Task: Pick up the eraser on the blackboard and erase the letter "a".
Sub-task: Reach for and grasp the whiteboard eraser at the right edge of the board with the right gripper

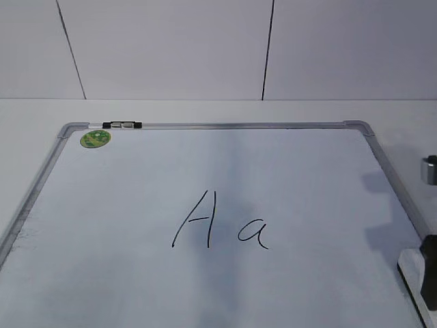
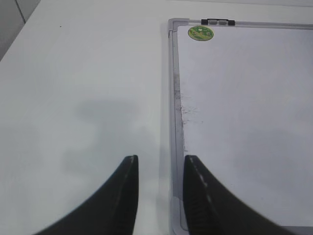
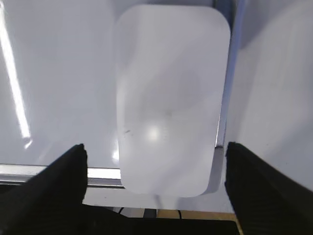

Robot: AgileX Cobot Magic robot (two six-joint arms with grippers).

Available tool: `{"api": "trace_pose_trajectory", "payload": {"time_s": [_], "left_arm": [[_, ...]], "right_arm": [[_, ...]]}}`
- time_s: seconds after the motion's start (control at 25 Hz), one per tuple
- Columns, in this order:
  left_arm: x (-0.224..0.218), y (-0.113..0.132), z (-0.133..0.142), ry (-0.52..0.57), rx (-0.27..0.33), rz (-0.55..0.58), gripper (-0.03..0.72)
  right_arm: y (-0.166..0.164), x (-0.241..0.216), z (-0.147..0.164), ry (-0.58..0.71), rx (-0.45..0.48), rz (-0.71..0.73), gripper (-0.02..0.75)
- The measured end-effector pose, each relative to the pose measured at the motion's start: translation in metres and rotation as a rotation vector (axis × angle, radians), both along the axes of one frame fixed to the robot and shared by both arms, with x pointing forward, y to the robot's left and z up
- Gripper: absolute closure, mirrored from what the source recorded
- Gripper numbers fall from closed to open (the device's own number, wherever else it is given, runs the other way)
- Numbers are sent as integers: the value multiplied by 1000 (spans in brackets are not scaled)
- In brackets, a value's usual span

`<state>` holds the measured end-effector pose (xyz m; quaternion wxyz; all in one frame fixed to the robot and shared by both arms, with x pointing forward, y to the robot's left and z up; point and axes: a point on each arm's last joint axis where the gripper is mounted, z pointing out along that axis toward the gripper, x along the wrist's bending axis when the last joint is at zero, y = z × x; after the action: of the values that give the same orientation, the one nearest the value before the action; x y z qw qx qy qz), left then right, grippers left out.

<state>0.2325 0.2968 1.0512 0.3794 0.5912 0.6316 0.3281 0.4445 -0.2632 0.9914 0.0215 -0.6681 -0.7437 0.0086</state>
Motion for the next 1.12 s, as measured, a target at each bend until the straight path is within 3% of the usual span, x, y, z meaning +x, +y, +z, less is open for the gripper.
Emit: {"api": "trace_pose_trajectory", "payload": {"time_s": [0.2, 0.56, 1.12], "left_arm": [[0, 0, 0, 0, 0, 0, 454], [0, -2, 0, 0, -18, -12, 454], [0, -2, 0, 0, -20, -13, 454]], "right_arm": [[-2, -10, -12, 45, -8, -1, 66], [-1, -5, -7, -65, 7, -42, 71], [-2, 0, -11, -85, -9, -37, 82]]}}
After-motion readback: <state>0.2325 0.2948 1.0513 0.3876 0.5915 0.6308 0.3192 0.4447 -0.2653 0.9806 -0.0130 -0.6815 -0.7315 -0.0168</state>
